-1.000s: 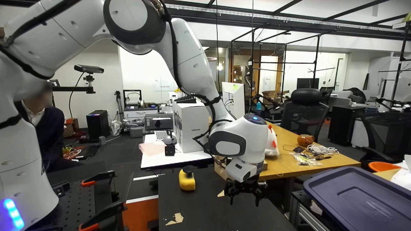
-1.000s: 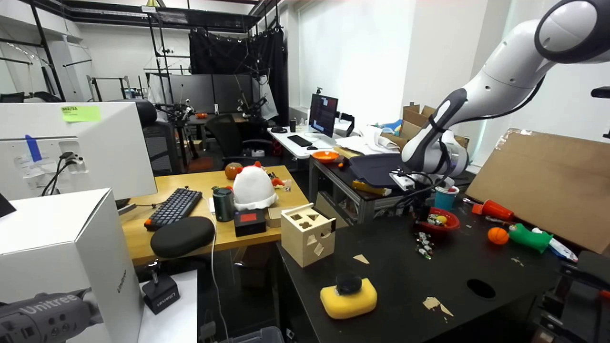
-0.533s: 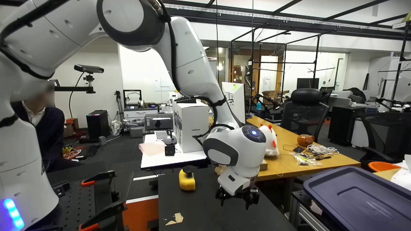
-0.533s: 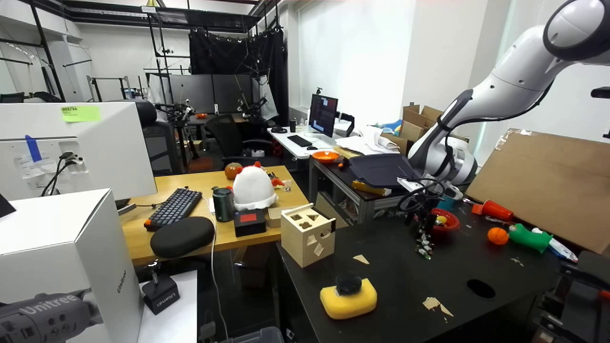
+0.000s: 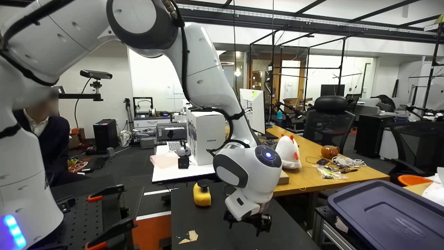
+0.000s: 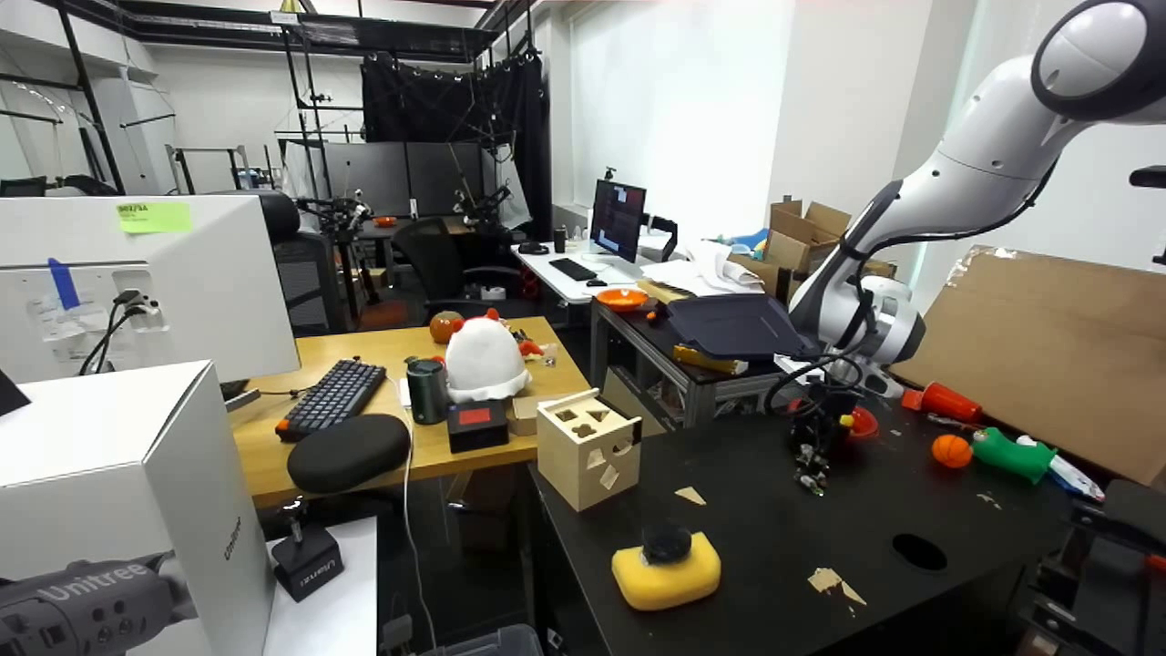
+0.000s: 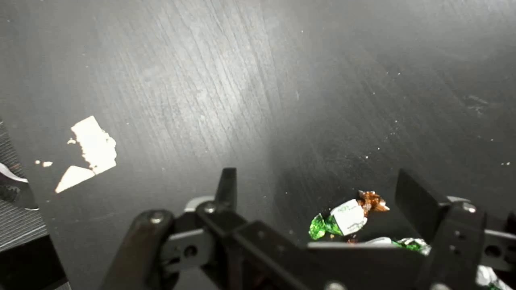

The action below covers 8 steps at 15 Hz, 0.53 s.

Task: Pick up the sweets from the table and put them in the bowl

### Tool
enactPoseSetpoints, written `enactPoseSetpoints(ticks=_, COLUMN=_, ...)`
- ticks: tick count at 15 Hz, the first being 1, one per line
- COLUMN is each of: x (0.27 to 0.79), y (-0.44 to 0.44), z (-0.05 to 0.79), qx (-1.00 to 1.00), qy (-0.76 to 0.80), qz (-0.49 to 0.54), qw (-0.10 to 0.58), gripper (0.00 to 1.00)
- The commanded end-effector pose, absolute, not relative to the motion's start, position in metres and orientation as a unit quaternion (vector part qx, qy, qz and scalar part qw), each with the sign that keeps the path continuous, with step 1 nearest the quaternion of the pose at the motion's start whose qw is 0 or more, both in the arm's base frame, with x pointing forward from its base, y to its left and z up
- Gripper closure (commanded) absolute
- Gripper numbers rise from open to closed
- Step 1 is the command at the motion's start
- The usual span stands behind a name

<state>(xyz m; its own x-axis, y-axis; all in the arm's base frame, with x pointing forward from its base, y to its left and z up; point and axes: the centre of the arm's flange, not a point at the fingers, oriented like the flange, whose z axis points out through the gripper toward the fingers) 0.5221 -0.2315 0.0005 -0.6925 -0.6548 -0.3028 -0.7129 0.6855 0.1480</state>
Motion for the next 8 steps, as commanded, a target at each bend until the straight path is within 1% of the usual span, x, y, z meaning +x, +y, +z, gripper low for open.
enactPoseSetpoints(ticks=1, x=0.507, y=-0.226, z=0.001, qx=-0.357, qy=0.918, qz=0.136, qw=0.103, gripper=0.00)
enactPoseSetpoints(ticks=8, x=0.508, y=-0.217, z=-0.018, qx=-0.347, qy=0.930, qz=0.111, qw=0.044, gripper=0.00)
